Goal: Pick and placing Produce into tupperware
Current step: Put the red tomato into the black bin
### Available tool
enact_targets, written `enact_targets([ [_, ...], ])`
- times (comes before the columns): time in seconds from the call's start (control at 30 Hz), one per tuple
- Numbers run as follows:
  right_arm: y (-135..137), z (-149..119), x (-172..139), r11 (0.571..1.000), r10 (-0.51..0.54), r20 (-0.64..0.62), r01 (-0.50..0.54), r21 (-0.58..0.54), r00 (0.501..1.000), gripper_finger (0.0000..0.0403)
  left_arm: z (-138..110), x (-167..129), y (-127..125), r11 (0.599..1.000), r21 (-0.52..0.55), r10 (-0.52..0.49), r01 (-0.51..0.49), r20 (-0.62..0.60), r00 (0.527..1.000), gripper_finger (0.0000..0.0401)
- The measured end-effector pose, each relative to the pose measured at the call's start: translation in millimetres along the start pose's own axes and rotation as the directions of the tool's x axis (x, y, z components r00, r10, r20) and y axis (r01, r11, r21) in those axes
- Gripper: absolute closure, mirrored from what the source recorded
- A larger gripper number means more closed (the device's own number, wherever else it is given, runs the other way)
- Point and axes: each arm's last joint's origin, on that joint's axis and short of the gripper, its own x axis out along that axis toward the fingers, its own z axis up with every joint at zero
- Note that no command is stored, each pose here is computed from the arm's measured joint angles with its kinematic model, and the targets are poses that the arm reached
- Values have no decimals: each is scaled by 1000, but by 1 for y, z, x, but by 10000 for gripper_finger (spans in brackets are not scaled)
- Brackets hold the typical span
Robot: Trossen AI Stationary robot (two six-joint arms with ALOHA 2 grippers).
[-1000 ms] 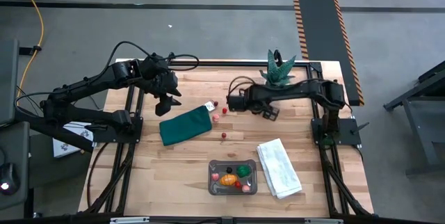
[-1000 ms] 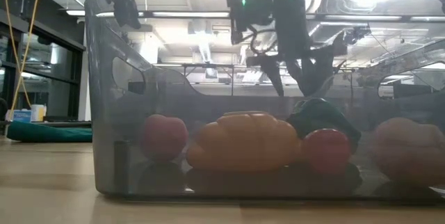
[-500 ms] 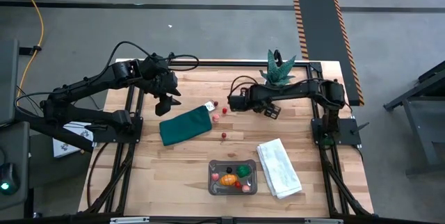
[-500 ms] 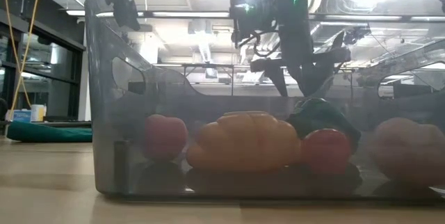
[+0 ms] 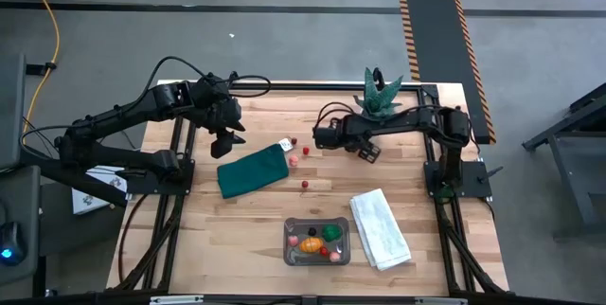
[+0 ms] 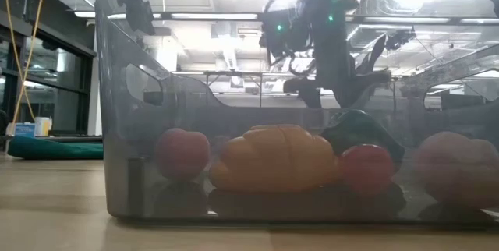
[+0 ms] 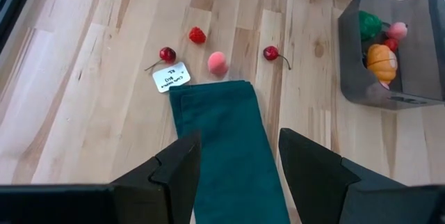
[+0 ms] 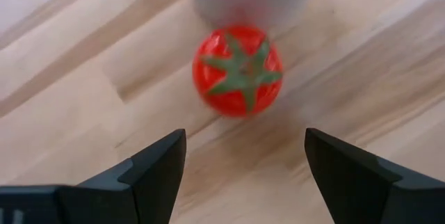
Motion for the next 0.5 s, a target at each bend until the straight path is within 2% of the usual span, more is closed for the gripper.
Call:
enact_targets([
  [0.27,-8,-1,0,999,-40,44,42,-32,998,118,-1,0,0,1000,-3,-3,3,-15,1000,219],
  [0.5,0,4,9,999,19,51,-17,-47,999,118,-1,0,0,1000,-2,-3,3,-14,1000,219],
])
